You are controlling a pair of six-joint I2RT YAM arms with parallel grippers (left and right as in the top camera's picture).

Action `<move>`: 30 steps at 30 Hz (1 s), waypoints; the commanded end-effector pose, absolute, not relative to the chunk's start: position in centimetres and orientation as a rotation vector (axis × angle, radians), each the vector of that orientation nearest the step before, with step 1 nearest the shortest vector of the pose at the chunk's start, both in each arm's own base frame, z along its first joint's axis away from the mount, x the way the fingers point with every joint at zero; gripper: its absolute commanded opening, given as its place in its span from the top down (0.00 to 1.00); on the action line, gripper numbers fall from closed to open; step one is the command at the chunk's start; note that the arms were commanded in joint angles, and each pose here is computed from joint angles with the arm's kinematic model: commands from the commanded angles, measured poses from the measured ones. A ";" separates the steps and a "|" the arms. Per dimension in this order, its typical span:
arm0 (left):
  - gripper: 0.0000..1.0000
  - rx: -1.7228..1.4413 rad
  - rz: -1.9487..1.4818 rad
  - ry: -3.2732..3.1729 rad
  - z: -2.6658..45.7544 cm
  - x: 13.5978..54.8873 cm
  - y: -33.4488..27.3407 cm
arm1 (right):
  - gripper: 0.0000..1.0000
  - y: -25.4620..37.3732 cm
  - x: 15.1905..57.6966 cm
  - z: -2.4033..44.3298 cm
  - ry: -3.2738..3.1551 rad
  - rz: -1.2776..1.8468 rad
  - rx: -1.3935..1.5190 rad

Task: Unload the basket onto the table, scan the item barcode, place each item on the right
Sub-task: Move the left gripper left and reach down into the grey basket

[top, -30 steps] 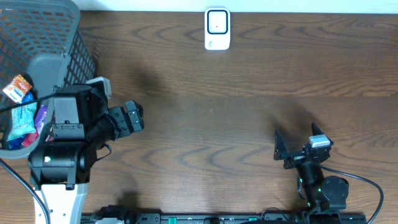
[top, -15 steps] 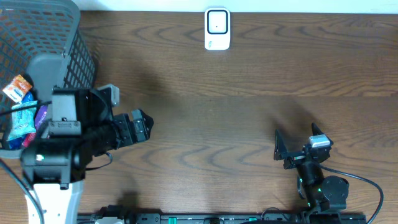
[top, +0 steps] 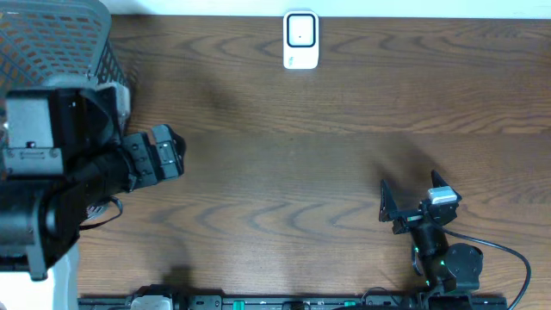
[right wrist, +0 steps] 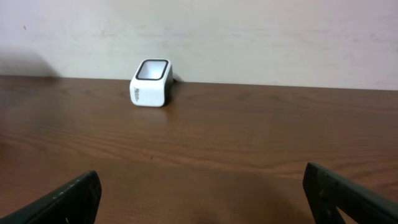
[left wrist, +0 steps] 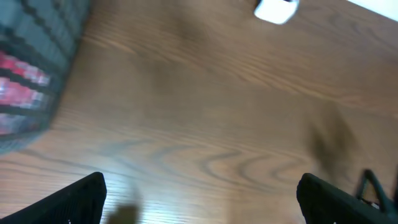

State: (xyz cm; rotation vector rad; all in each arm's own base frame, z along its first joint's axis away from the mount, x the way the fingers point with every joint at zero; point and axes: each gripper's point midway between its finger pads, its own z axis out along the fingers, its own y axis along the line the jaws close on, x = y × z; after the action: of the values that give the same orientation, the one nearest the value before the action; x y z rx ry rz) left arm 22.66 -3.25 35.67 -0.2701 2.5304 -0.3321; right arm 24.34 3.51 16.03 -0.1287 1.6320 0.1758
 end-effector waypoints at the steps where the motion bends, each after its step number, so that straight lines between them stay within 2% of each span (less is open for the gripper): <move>1: 0.02 -0.373 -0.160 2.528 35.4 22.9 -0.8 | 0.01 3.3 24.3 16.0 1.630 0.168 -0.131; 12: 0.02 -0.585 0.052 2.540 33.6 25.6 2.3 | 0.01 3.3 24.3 16.0 1.630 0.168 -0.131; 21: 0.02 -0.592 0.050 2.532 32.1 30.4 2.3 | 0.01 3.3 24.3 16.0 1.630 0.168 -0.131; 30: 0.02 -0.720 0.040 2.378 34.1 32.6 5.5 | 0.01 3.3 24.3 16.0 1.630 0.168 -0.131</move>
State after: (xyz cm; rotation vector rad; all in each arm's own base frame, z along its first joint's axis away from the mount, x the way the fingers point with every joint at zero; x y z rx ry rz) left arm 32.45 3.62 32.47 -0.6486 2.4572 0.0196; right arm 24.34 3.51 16.03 -0.1290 1.6320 0.1761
